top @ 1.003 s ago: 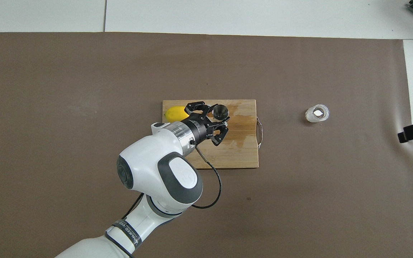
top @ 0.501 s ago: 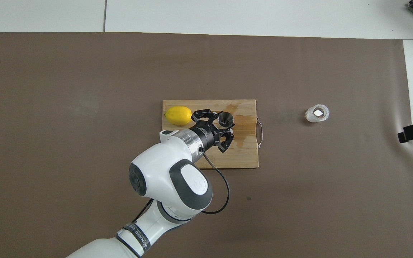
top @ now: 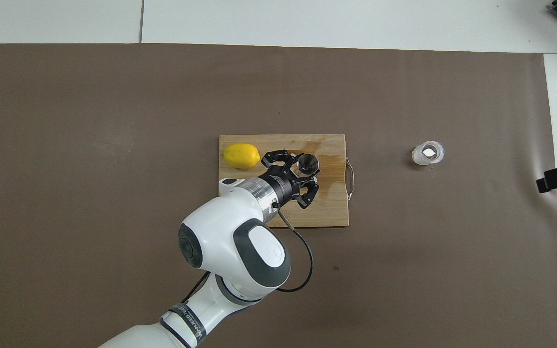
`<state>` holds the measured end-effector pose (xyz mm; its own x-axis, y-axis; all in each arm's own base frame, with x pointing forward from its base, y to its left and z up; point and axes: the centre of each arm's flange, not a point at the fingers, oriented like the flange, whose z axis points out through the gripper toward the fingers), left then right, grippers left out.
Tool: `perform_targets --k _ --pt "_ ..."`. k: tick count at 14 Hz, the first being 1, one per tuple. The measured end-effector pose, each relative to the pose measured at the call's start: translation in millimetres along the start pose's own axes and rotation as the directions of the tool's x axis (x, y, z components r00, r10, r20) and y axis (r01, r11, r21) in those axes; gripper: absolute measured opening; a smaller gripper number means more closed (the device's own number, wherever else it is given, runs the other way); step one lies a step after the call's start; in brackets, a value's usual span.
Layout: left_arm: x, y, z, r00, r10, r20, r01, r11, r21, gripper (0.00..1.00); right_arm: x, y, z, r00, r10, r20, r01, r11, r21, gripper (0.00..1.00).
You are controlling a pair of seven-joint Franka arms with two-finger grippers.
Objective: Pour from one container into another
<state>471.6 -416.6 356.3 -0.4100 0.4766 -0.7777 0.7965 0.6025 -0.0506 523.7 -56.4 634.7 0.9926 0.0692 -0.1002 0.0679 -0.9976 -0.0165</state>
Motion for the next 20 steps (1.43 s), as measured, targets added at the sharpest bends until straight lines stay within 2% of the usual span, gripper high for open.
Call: perform_targets --k 8,13,20 --pt "6.3 -6.6 6.6 1.0 0.003 -0.014 -0.003 1.0 0.004 0.5 0.0 0.0 0.0 1.0 0.0 0.0 0.0 1.0 0.0 1.0" --pt "5.2 -7.6 6.2 1.0 0.005 -0.012 -0.005 1.0 0.001 0.99 0.0 0.0 0.0 1.0 0.0 0.0 0.0 1.0 0.0 1.0" --pt "-12.5 -12.4 -2.0 1.0 0.01 0.023 -0.01 1.0 0.001 1.0 0.0 0.0 0.0 1.0 0.0 0.0 0.0 1.0 0.0 1.0"
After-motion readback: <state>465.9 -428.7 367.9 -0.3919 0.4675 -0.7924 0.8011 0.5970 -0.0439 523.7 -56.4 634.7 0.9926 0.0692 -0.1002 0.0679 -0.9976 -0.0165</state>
